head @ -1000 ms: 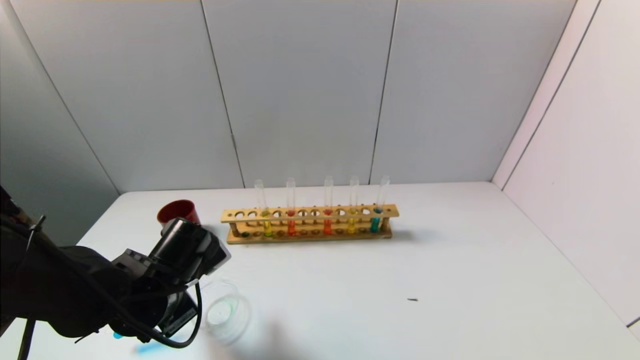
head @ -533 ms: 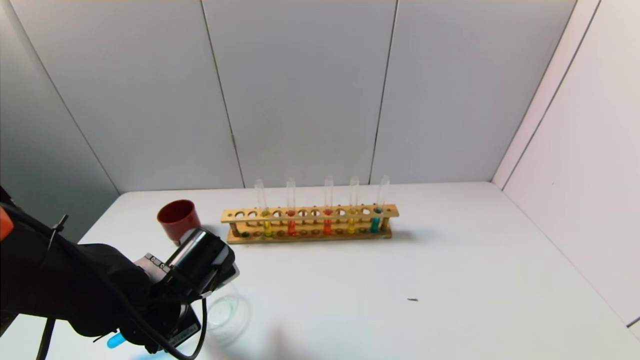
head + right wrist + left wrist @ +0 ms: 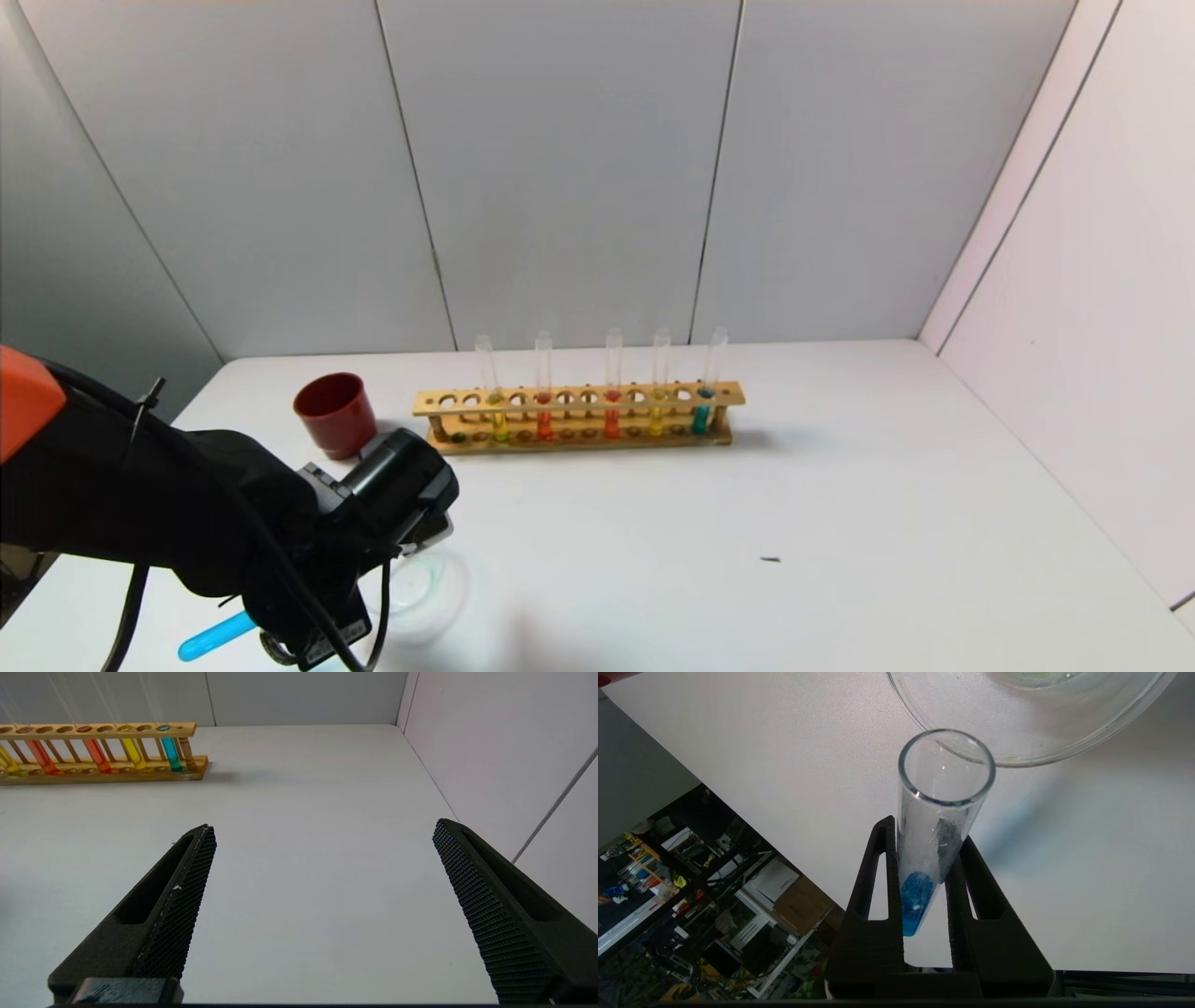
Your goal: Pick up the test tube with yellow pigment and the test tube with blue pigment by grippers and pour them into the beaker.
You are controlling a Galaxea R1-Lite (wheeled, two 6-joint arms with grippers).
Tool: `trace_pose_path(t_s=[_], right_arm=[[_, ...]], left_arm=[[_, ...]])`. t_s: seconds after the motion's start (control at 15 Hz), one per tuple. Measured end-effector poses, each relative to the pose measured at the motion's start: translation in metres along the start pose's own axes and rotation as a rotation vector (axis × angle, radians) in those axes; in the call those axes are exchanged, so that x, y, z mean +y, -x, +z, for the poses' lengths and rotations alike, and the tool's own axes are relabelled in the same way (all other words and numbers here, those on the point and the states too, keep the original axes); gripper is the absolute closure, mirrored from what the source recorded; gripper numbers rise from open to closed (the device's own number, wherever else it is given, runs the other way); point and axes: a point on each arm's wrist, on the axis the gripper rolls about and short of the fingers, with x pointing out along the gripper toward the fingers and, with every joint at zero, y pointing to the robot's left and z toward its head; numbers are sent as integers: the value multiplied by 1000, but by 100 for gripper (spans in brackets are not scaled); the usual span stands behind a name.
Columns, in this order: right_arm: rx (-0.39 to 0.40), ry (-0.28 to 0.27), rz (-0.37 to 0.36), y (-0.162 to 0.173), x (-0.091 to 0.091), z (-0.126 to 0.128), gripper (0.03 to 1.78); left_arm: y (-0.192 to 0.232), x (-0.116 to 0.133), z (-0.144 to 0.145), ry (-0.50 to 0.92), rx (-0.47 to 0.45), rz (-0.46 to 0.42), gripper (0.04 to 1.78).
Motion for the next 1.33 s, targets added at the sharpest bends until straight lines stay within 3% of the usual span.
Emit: trace_pose_path(t_s=[1.33], right_arm=[[0,0,0,0,0,0,11]], left_arm=[[-9,6,15,-137,216,-42,151]])
